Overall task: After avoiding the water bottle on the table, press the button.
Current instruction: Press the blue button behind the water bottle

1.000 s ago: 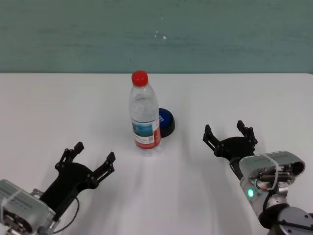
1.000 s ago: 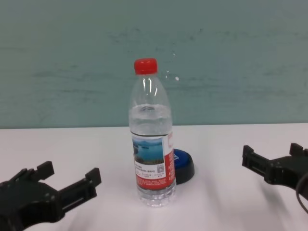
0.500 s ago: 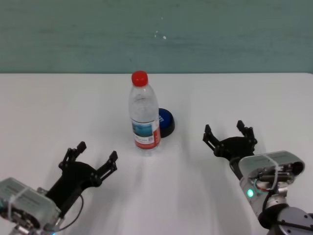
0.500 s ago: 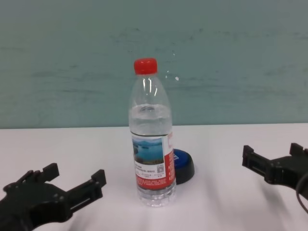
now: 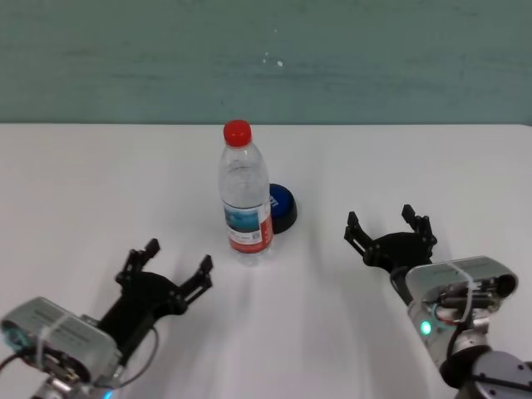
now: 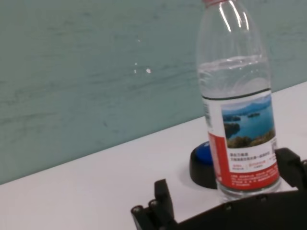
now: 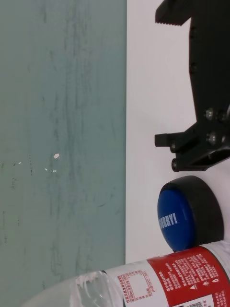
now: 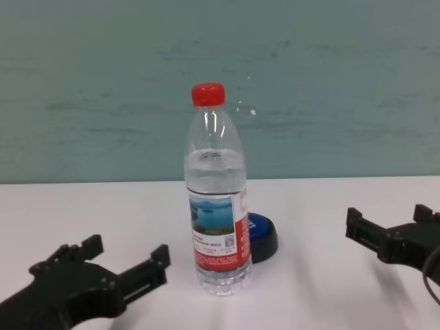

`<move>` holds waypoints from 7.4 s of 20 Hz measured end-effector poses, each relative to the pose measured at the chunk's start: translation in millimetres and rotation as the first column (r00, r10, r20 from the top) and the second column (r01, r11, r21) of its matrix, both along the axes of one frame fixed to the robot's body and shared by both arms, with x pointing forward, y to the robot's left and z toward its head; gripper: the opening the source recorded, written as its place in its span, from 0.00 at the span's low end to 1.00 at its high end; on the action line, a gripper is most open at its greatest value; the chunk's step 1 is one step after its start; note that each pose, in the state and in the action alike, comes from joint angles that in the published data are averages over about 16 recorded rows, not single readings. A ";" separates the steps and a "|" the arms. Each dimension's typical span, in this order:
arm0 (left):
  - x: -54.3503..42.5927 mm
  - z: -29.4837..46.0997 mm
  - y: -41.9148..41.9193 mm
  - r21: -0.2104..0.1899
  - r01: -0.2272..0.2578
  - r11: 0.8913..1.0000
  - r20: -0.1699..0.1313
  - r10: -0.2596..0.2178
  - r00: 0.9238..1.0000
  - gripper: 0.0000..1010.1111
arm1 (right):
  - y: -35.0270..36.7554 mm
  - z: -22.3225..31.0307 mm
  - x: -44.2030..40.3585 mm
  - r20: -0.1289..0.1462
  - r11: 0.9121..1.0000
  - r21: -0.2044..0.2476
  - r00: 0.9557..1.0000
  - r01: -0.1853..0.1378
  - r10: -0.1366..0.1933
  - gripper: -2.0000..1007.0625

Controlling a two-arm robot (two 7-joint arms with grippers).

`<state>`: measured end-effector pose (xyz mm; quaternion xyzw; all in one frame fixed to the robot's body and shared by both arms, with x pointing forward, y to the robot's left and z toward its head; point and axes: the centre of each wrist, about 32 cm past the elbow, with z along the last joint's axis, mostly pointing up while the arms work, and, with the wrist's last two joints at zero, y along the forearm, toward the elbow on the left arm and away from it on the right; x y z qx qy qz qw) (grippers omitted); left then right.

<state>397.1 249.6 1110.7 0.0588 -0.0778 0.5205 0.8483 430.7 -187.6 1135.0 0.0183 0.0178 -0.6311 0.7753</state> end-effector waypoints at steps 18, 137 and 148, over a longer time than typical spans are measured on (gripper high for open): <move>9.2 -4.2 -14.7 0.017 0.003 1.000 0.007 -0.003 1.000 1.00 | 0.0 0.0 0.0 0.000 1.000 0.000 1.000 0.000 0.000 1.00; 22.2 5.5 0.6 -0.014 -0.095 0.995 0.018 0.096 0.995 1.00 | 0.0 0.0 0.0 0.000 1.000 0.000 1.000 0.000 0.000 1.00; 33.1 5.4 4.3 -0.008 -0.121 0.993 0.035 0.121 0.992 1.00 | 0.0 0.0 0.0 0.000 1.000 0.000 1.000 0.000 0.000 1.00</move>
